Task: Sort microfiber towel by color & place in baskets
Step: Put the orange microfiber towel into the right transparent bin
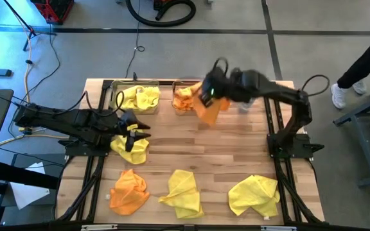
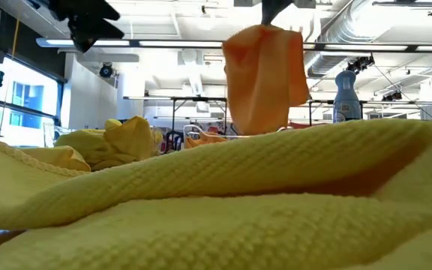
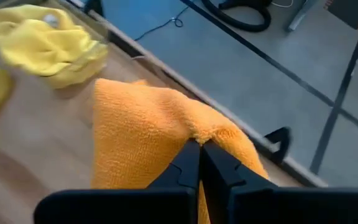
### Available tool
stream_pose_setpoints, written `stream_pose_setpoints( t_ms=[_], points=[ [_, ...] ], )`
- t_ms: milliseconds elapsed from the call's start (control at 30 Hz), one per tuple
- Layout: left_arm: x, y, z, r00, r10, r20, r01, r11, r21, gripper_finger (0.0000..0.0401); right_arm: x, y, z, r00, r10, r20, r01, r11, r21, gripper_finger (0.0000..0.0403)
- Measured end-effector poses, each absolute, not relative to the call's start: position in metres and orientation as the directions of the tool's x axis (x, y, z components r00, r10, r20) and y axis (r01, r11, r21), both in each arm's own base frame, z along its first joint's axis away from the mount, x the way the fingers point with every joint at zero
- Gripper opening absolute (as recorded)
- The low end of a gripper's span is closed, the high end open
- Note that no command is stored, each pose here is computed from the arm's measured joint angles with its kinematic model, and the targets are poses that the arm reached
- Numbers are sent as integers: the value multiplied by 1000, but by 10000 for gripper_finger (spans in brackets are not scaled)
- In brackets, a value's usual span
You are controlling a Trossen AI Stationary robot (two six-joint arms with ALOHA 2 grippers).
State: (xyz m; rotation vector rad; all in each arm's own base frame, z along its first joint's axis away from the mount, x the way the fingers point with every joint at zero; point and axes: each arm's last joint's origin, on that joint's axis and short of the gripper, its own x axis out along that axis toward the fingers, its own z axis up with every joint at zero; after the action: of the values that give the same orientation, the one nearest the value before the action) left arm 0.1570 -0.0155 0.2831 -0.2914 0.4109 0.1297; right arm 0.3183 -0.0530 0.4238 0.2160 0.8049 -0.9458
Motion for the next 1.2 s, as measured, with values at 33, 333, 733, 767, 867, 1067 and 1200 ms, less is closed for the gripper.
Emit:
stream_pose_setpoints(
  t_ms=[33, 333, 733, 767, 867, 1067, 1200],
  points=[
    [158, -15, 284, 913, 83, -399, -196, 948, -250, 158, 316, -65, 426, 322, -641, -697, 785, 592, -182, 0],
    [160, -6, 289, 916, 198, -349, -304, 909, -284, 158, 318, -147, 427, 554, -429, -714, 640, 768, 36, 0],
    [166, -3, 282, 881, 286, -378, -418, 844, -337, 158, 290, -167, 371, 181, -291, -939, 609, 783, -125, 0],
    [167, -3, 282, 876, 296, -381, -431, 836, -341, 158, 291, -172, 371, 203, -302, -931, 598, 791, -127, 0],
    [171, -3, 278, 861, 316, -398, -460, 818, -345, 158, 300, -186, 371, 343, -320, -883, 559, 825, -82, 0],
    [179, -4, 271, 841, 320, -435, -495, 779, -385, 158, 310, -175, 371, 550, 15, -835, 338, 910, 239, 0],
    [183, -4, 267, 830, 321, -456, -512, 761, -397, 158, 300, -157, 366, 440, 171, -882, 267, 912, 310, 0]
  ],
)
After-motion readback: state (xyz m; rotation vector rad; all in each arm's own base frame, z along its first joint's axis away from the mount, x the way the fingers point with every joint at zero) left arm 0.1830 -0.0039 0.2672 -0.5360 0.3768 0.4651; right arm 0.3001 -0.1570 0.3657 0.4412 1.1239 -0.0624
